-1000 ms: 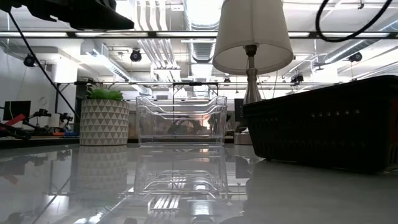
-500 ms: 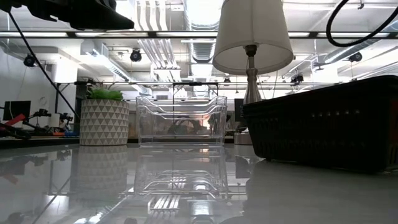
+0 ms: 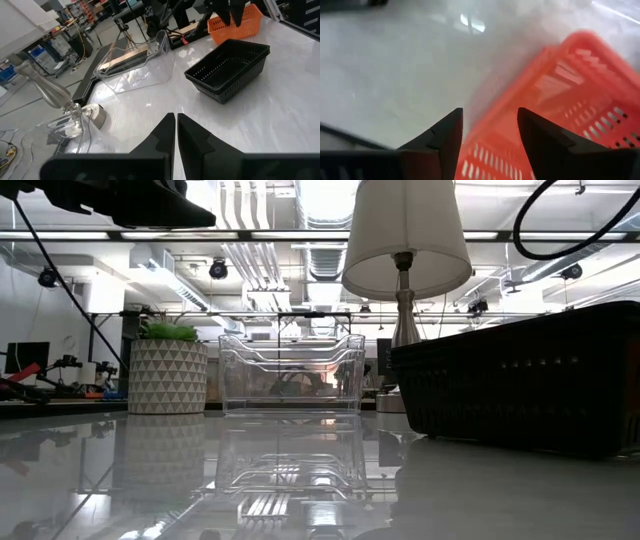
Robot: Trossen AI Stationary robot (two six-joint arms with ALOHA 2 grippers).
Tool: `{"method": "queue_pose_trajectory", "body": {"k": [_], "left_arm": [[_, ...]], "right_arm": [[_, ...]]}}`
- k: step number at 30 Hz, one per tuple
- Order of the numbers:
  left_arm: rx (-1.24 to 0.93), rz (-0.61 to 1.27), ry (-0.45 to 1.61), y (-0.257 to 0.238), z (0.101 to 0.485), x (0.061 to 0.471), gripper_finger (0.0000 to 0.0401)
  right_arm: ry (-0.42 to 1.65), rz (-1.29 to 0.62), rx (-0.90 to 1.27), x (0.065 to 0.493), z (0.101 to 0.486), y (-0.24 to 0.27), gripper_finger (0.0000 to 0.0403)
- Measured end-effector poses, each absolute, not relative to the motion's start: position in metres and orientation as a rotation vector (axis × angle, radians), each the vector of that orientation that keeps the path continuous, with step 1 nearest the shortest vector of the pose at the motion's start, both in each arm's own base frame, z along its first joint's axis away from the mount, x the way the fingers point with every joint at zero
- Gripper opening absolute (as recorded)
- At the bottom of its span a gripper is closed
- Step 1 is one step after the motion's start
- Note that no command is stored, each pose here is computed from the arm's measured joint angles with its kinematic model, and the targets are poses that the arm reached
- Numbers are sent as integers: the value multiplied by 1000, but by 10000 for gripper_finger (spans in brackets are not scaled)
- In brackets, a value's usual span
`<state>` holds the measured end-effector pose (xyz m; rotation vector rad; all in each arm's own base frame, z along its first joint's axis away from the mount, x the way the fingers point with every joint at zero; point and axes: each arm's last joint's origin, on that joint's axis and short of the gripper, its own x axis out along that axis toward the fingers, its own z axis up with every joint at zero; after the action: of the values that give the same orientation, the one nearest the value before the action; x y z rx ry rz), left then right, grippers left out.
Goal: Stack baskets by color
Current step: Stack the right orange bin on the left orange bins
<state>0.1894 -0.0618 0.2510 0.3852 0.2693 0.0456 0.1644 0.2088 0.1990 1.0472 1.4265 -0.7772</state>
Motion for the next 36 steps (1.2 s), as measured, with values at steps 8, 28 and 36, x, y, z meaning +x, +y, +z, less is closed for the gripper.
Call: {"method": "queue_pose_trajectory", "body": {"k": [8, 28, 36], "left_arm": [[385, 46, 269, -62, 251, 189, 1], [330, 28, 155, -64, 262, 192, 1], [293, -120, 63, -71, 268, 196, 1]], "right_arm": [[1366, -866, 1055, 159, 181, 200, 108], [1421, -708, 903, 164, 224, 207, 11], [1429, -604, 728, 165, 294, 206, 11]]}}
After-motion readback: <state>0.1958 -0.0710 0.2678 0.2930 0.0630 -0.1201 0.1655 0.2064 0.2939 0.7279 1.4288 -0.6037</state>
